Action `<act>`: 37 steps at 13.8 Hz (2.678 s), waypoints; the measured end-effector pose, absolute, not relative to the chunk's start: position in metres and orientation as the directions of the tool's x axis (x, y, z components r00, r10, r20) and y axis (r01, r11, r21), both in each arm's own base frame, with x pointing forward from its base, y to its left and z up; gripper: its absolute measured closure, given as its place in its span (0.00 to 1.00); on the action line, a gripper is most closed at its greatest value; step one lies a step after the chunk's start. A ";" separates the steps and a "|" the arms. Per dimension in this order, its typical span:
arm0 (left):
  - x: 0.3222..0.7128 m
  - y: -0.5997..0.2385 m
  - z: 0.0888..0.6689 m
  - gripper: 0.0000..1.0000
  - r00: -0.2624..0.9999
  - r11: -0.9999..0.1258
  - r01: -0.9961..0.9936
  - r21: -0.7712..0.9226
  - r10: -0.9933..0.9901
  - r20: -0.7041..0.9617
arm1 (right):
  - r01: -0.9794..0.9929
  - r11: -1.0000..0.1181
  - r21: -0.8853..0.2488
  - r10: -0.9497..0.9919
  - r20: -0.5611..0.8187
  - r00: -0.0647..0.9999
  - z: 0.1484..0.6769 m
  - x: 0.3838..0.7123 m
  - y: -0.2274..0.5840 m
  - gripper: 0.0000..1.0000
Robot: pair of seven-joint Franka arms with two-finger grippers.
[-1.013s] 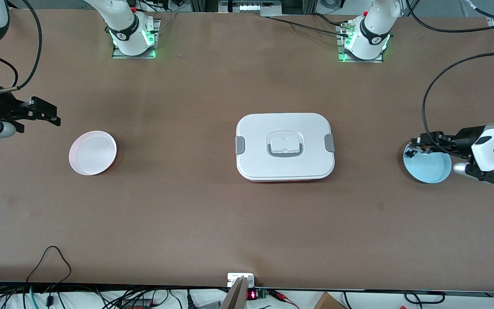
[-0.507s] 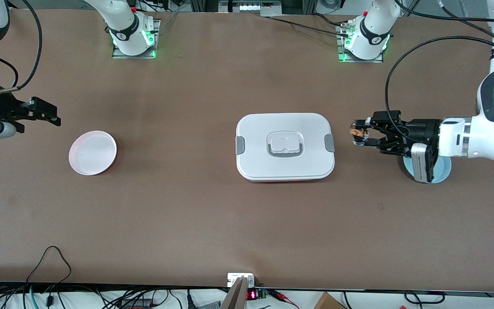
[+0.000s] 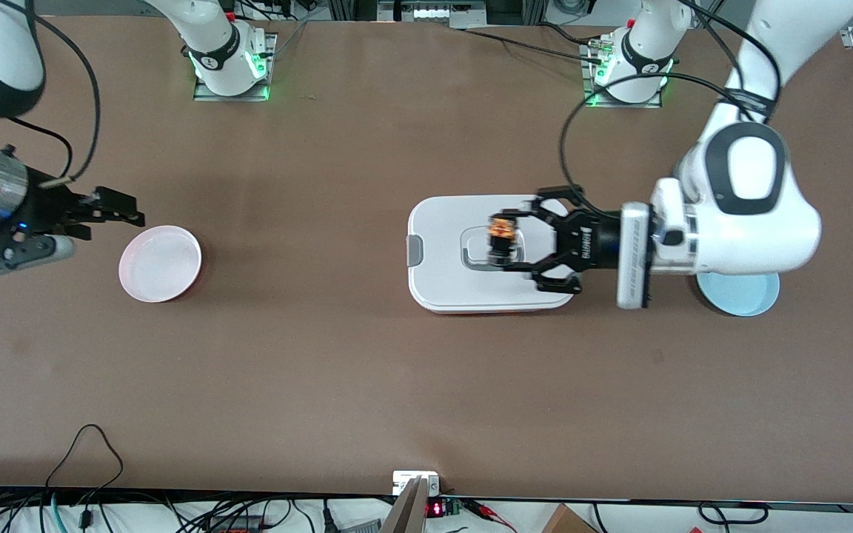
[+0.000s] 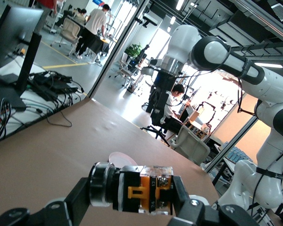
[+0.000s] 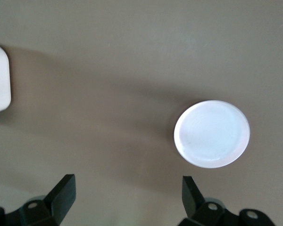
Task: Transfer orange switch to right arm and place
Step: 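Hold the switch up with the left gripper while the right gripper approaches, then grasp the switch with the right gripper and open the left gripper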
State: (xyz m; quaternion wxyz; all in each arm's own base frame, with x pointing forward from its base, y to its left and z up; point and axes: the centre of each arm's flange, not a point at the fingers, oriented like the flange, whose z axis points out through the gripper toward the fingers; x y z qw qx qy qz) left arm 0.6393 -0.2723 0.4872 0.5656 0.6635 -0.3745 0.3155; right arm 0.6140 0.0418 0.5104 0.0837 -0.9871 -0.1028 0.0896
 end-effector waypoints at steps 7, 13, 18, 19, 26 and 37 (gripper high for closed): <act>0.588 -0.357 0.460 0.26 0.390 -0.186 -0.904 0.386 0.014 0.921 | 0.048 -0.730 -0.681 0.250 -0.201 0.947 0.503 0.610 0.106 0.00; 0.589 -0.351 0.455 0.26 0.386 -0.195 -0.904 0.380 0.009 0.923 | -0.225 -0.339 -0.913 0.192 -0.302 0.934 0.462 0.636 0.152 0.00; 0.589 -0.351 0.453 0.26 0.388 -0.195 -0.903 0.382 0.006 0.921 | -0.362 -0.097 -0.927 0.104 -0.371 0.923 0.424 0.642 0.215 0.00; 0.588 -0.351 0.453 0.26 0.389 -0.195 -0.903 0.383 0.006 0.921 | -0.370 -0.067 -0.927 0.079 -0.375 0.924 0.424 0.641 0.234 0.00; 0.589 -0.350 0.452 0.26 0.389 -0.196 -0.903 0.383 0.006 0.921 | -0.415 0.036 -0.909 -0.050 -0.416 0.908 0.429 0.622 0.326 0.00; 0.590 -0.348 0.452 0.26 0.389 -0.200 -0.902 0.383 0.008 0.921 | -0.414 0.023 -0.910 -0.024 -0.415 0.910 0.438 0.599 0.364 0.11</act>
